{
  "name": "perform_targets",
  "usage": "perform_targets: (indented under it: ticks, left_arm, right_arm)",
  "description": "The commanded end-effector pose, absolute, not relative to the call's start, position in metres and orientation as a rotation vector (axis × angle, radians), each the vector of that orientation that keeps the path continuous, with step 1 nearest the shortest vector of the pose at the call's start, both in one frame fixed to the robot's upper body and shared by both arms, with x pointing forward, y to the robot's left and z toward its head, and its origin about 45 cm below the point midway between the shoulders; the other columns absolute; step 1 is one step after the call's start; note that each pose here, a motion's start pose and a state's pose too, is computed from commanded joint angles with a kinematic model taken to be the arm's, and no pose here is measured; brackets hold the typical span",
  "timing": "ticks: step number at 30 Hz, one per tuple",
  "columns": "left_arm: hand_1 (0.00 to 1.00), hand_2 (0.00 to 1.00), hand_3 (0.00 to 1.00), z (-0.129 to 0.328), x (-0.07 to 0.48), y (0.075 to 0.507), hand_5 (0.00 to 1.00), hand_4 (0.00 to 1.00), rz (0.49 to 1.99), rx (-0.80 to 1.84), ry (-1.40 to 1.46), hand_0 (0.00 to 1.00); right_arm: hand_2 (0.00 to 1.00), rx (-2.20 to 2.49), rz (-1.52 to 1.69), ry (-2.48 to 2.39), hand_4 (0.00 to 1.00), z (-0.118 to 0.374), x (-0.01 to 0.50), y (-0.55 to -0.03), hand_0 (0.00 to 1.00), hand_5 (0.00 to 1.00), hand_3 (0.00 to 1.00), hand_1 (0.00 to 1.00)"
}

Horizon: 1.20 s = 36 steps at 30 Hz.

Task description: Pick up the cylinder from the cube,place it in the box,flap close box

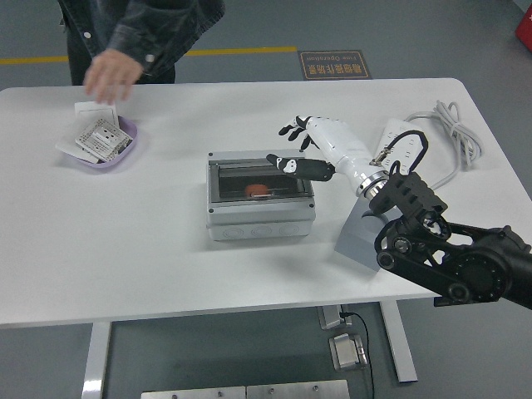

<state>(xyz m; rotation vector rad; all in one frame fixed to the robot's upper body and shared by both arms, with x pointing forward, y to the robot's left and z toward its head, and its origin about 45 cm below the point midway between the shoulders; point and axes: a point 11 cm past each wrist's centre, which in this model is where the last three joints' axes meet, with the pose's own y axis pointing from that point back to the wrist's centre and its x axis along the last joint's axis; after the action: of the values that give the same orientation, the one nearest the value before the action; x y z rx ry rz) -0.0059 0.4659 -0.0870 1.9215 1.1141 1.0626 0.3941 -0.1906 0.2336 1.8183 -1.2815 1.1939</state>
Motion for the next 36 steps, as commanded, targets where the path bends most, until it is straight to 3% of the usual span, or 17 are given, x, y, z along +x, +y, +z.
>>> perform_targets:
  ticks: [12,26,36]
  left_arm:
    - [0.711,0.636,0.628,-0.087,-0.016,0.466,0.206,0.706,1.052,1.930,1.136,0.675]
    - [0.711,0.636,0.628,-0.084,-0.028,0.473,0.209,0.704,1.054,1.953,1.152,0.675]
    - [0.711,0.637,0.627,-0.084,-0.030,0.473,0.209,0.703,1.060,1.950,1.159,0.675]
  right_arm:
    - [0.636,1.841,1.120,-1.755,0.791,0.273,0.366,-0.248,0.466,0.646,0.686,0.458]
    - [0.625,1.658,0.748,-2.391,0.794,0.270,0.335,-0.383,0.487,0.647,0.676,0.451]
    - [0.624,1.719,0.505,-2.732,0.799,0.280,0.329,-0.416,0.487,0.644,0.676,0.454]
